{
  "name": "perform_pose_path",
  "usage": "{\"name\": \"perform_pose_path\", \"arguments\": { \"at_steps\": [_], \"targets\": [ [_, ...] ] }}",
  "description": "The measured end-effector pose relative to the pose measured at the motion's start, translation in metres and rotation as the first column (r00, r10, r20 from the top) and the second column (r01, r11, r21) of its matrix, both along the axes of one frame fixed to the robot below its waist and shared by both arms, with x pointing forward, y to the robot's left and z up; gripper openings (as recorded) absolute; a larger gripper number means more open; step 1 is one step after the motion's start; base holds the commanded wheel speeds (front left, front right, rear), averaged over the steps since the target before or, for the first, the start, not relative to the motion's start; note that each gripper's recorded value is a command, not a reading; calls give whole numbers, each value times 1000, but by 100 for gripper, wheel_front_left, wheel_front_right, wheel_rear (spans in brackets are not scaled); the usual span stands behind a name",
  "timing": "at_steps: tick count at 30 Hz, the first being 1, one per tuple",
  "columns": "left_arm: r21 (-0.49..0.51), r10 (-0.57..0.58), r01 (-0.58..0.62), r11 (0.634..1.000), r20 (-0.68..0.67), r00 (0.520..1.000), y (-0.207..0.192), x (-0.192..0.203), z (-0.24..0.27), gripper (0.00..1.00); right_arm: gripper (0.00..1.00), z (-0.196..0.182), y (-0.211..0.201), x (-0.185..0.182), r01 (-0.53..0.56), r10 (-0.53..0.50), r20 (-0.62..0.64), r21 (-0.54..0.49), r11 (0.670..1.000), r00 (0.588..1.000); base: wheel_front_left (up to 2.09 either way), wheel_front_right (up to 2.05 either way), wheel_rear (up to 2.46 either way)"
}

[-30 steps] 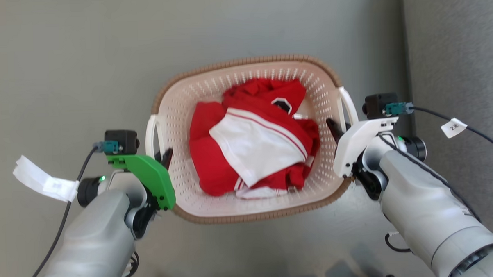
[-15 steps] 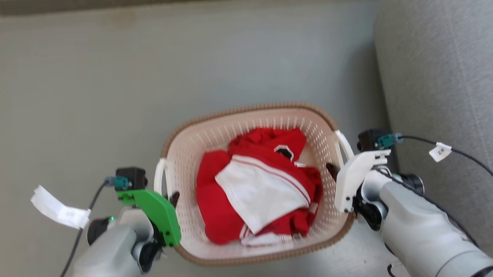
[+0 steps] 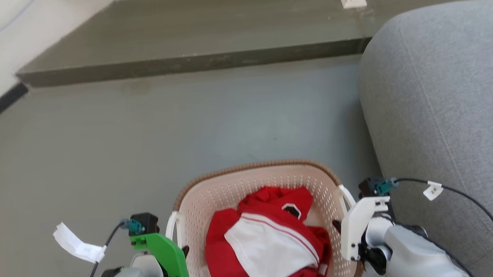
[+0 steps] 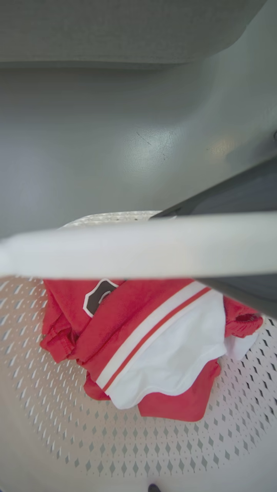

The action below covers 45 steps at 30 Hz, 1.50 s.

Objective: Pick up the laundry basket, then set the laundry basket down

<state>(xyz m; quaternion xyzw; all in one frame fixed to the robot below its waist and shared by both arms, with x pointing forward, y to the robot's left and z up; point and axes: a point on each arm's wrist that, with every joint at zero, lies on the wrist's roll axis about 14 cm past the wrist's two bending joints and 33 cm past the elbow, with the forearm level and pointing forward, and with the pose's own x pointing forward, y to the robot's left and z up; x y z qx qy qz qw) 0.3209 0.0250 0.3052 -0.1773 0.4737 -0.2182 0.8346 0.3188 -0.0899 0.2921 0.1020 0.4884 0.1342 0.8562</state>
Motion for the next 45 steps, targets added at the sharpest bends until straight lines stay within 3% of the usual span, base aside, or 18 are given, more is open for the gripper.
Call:
{"name": "perform_pose_path", "arguments": {
  "at_steps": [12, 45],
  "targets": [
    [3, -16, 16, 1000, 26, 1000, -3, -11, 18, 0, 0, 17, -1, -12, -3, 3, 20, 1, 1000, 1000, 0, 0, 0],
    [0, -28, 28, 1000, -7, 1000, -5, -15, 12, 0, 0, 12, -3, -18, 4, -4, -13, 7, 1000, 1000, 0, 0, 0]
  ]
}}
